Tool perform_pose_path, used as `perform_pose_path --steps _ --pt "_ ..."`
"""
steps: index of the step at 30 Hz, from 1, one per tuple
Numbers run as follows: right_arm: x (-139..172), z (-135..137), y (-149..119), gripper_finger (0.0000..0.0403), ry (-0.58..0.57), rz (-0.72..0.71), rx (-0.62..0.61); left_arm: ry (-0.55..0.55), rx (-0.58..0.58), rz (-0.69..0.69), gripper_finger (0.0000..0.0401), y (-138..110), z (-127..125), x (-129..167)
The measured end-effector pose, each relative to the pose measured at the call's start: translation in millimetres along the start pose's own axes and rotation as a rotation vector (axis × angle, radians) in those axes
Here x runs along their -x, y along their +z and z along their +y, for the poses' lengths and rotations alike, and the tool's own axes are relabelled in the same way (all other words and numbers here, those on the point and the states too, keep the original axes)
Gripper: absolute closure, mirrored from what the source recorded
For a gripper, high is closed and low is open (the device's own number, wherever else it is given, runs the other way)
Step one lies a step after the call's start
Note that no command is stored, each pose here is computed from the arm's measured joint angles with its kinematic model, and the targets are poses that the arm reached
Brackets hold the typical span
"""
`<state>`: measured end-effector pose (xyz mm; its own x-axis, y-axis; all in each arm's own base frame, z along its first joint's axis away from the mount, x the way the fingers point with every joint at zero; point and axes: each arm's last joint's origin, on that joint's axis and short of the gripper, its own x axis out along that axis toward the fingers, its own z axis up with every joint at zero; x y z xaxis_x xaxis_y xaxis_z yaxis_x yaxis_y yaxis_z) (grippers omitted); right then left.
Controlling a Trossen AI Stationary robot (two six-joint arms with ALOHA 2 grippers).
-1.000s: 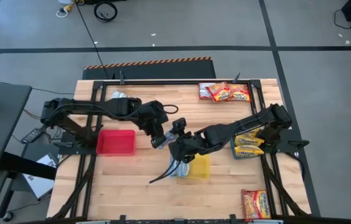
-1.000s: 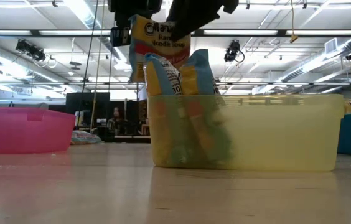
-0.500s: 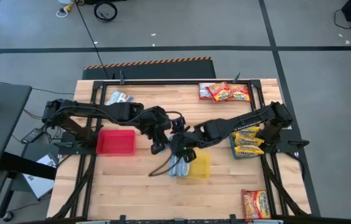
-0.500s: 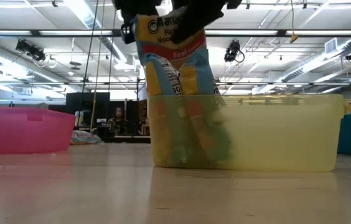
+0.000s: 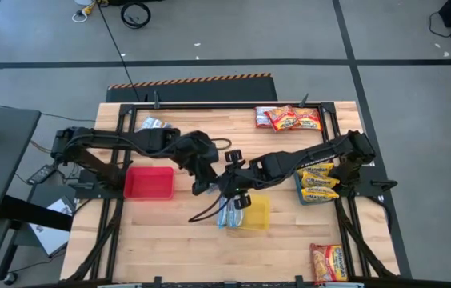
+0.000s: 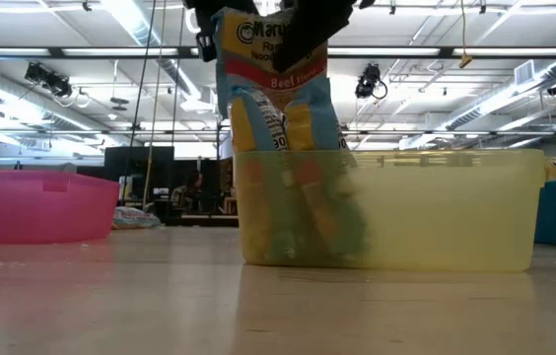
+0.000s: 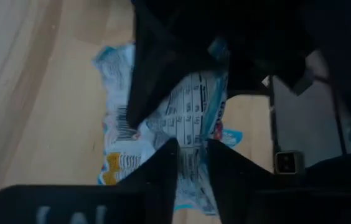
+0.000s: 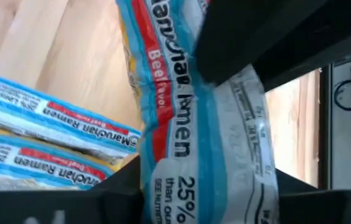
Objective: Sort Maruchan noodles
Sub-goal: Put the light blue noodle pack into the yellow bin
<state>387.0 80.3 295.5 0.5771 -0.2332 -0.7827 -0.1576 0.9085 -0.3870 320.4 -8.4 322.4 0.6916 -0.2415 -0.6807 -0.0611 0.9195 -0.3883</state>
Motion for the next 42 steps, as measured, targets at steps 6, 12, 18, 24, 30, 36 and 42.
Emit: perform_pose_path --steps 6,12,18,24,30,36,42 --pt "24 14 9 0.0262 0.036 0.002 -0.24 0.055 0.007 -0.05 0.0244 -6 9 62" --pt "56 41 2 0.0258 -0.004 0.122 -0.912 0.32 0.058 -0.197 0.023 -25 9 127" --pt "45 91 -24 0.0258 -0.108 0.19 -1.406 0.355 0.021 -0.153 0.023 -42 -3 138" --pt "29 123 -57 0.0261 -0.258 0.198 -1.707 0.336 -0.034 -0.064 0.023 -50 -12 115" --pt "17 134 -72 0.0262 -0.311 0.084 -1.861 0.29 -0.069 0.067 0.023 -81 -18 68" --pt "-1 133 -74 0.0262 -0.267 0.001 -1.918 0.21 -0.04 0.096 0.023 -106 -24 9" --pt "-9 126 -81 0.0262 -0.318 0.029 -1.85 0.218 -0.067 0.177 0.023 -123 -29 -46"
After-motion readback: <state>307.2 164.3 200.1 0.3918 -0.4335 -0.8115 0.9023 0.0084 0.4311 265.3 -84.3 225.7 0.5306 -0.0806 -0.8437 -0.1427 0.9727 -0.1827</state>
